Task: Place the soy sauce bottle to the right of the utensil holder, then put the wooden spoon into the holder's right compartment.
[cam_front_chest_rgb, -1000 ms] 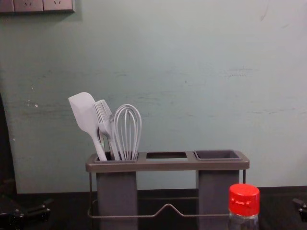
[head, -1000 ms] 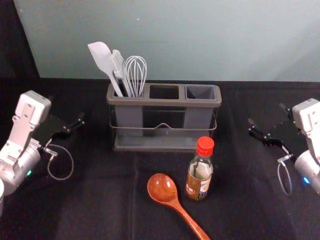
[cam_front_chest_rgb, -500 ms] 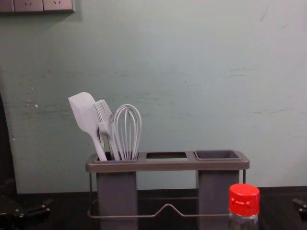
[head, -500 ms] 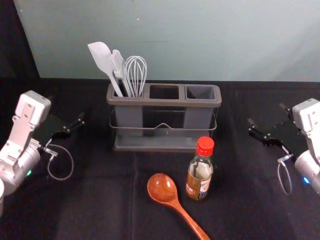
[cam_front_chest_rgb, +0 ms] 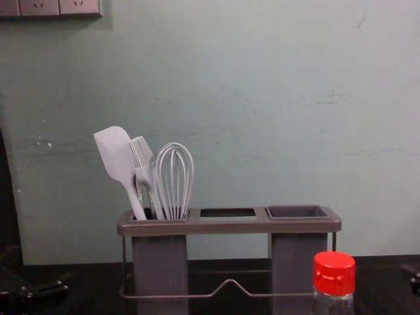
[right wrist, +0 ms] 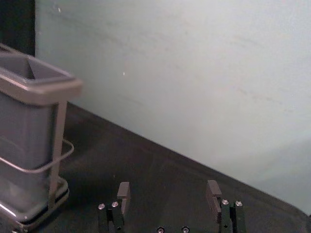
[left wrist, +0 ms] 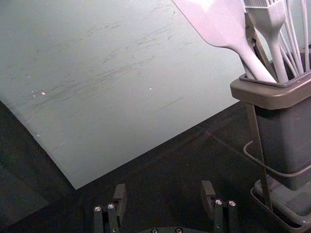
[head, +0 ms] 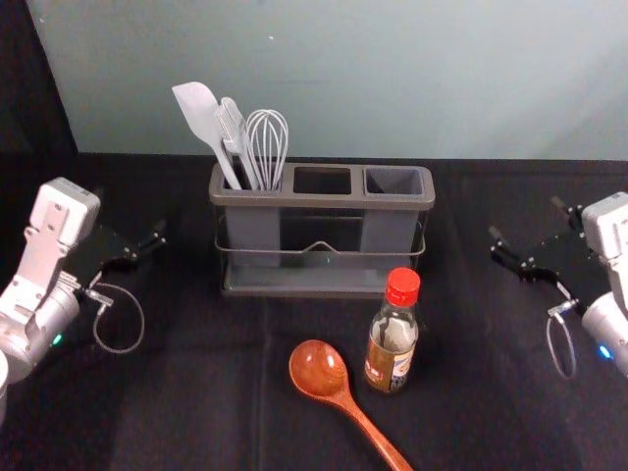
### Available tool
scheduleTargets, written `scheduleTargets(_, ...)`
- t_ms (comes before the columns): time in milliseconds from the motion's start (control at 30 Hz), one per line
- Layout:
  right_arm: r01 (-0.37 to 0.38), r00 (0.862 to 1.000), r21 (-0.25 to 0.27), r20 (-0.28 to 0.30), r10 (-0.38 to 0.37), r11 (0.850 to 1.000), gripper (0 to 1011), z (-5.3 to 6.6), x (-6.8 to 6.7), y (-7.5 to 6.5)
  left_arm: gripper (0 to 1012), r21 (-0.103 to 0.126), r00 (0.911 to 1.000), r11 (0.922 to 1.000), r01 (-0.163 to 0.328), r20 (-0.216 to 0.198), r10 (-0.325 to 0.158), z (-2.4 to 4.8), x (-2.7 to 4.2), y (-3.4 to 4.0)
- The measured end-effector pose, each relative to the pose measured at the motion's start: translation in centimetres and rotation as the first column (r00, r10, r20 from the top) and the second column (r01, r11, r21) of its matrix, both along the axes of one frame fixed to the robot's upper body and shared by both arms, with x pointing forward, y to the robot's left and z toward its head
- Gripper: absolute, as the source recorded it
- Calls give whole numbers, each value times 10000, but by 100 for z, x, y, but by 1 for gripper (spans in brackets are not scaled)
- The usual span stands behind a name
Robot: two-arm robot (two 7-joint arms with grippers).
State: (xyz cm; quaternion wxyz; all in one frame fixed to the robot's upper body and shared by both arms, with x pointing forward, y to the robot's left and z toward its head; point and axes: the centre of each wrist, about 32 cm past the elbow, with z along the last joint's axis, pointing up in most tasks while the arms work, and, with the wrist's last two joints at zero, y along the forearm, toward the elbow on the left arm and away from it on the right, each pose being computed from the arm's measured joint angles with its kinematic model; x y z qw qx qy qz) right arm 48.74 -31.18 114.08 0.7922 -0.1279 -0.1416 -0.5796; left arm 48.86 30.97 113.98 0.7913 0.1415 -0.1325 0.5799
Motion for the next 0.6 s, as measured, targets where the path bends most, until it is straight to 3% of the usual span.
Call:
scheduleTargets(233,-275,9984,203,495,264,9994,1004,129,-91,-41,1005,0,10000,10000,0,0,0,0,0,0)
scheduleTargets(433,-975,9927,656,779,923,9931,1004,322,-305,-91,1005,0,10000,10000,1,1,-1,0,0,0)
scheduleTargets(600,-1355,9889,1128,761,1274,9843,1004,395,-461,-127,1005,0,10000,10000,0,0,0,0,0,0)
